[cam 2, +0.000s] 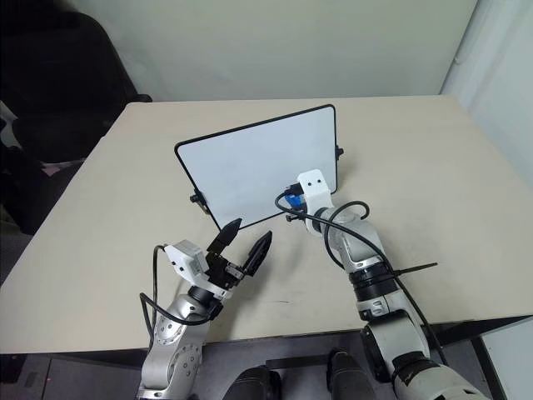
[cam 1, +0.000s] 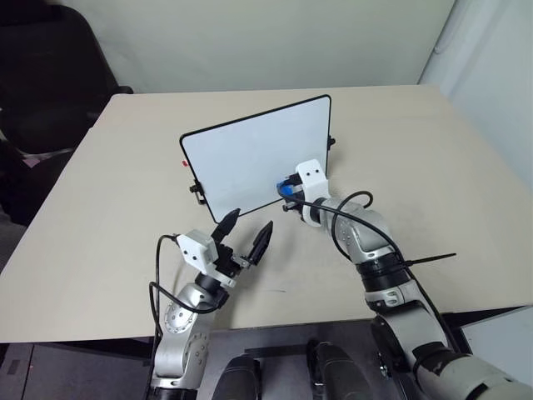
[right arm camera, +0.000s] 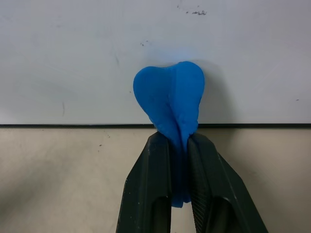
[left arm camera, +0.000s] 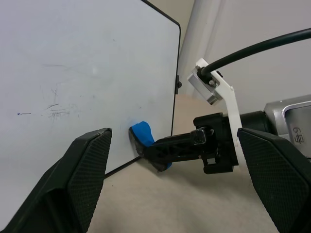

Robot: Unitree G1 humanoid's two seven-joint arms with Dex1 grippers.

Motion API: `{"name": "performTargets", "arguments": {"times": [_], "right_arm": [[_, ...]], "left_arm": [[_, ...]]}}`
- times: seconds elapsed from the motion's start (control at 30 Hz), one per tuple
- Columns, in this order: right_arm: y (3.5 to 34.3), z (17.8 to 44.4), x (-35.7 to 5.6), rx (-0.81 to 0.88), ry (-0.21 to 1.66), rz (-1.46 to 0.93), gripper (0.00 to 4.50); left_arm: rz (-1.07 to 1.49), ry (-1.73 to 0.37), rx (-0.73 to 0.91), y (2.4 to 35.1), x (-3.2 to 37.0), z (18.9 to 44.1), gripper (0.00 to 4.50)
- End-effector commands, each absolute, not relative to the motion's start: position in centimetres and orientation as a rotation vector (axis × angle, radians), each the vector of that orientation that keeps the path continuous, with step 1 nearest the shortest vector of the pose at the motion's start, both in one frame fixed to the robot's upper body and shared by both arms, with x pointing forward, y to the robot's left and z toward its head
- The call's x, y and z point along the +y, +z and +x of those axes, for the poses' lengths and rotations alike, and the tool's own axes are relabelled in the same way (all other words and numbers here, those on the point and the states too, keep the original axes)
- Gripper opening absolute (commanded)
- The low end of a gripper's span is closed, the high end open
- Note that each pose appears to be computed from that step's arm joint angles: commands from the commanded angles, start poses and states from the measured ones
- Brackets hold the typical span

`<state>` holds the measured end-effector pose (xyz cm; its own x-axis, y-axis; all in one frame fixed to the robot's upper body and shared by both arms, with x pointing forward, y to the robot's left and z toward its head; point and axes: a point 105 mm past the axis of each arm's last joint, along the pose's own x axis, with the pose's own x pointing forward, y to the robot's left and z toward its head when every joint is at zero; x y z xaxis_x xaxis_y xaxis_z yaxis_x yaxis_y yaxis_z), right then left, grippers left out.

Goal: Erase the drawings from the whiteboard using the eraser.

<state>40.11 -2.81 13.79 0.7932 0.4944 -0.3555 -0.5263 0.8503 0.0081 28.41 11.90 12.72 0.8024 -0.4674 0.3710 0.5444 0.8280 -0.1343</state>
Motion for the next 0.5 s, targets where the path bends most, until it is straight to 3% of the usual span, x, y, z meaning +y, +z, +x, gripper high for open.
{"name": "performTargets", "arguments": {"times": [0.03,0.17,0.3,0.5], "right_arm": [[19.4,41.0,-2.7,0.191,0.559,-0.086,0.25],[21.6,41.5,-3.5,0.138,0.537,-0.072,0.25],[21.9,41.4,-3.5,0.126,0.54,-0.067,0.25],[17.0,40.7,-3.2,0.241,0.551,-0.079,0.25]], "left_arm": [[-0.23,-0.551,-0.369,13.5,12.0,28.5,4.5],[-0.229,-0.545,-0.375,13.6,12.1,28.4,4.5],[-0.232,-0.544,-0.376,13.7,12.2,28.3,4.5],[-0.233,-0.542,-0.377,13.7,12.2,28.0,4.5]]}}
